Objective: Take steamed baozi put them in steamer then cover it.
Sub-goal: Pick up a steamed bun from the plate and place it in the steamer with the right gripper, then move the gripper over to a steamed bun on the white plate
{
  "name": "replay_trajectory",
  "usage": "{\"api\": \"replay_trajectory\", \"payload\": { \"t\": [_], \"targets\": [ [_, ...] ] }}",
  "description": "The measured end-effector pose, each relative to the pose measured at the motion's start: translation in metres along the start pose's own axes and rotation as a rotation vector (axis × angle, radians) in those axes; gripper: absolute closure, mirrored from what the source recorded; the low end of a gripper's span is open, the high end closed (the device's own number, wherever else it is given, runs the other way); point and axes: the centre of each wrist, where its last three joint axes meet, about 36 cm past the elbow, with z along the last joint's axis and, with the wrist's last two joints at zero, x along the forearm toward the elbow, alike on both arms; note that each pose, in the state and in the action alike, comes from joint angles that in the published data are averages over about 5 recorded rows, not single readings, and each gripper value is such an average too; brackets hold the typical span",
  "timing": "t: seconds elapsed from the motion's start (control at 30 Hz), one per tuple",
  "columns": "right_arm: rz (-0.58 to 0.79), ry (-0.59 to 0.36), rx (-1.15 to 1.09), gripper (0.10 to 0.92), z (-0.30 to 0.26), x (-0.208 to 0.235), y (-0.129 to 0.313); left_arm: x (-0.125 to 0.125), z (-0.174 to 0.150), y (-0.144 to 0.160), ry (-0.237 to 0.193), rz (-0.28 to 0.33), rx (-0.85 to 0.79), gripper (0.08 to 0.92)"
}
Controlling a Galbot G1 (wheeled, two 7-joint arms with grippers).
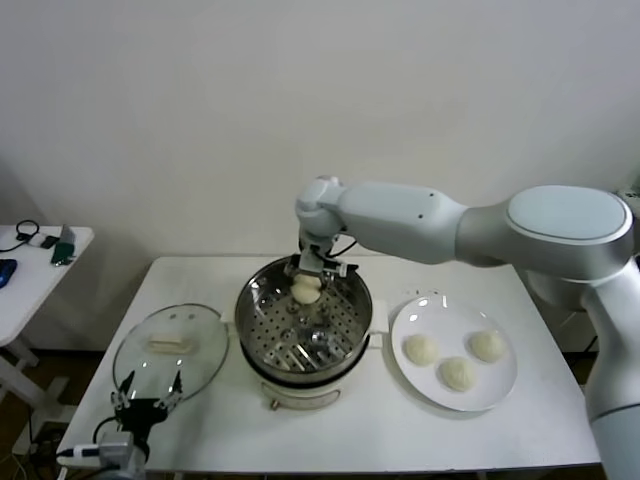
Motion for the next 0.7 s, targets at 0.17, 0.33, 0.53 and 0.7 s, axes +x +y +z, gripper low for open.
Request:
{"api": "replay_trajectory", "payload": {
  "t": [0.17,0.33,0.53,0.7],
  "targets": [
    [0.005,-0.02,-0.027,0.203,0.008,0.013,0.005,-0.001,-0.001,-0.001,-0.002,0.001,0.001,0.177],
    [0.006,-0.037,-0.109,0.2,0.021,0.041,0.022,-0.001,-0.003,-0.002,-0.003,0.002,0.004,0.177],
    [0.049,-0.068,-0.39,0.2,0.044,0.093,0.073,0.0,-0.003,-0.001,-0.004,0.001,0.002,0.177],
    [0.066,-0.059,-0.672,0.2,0.057,0.13,0.136,0.001,-0.004,-0.001,-0.007,0.005,-0.002,0.177]
  ]
}}
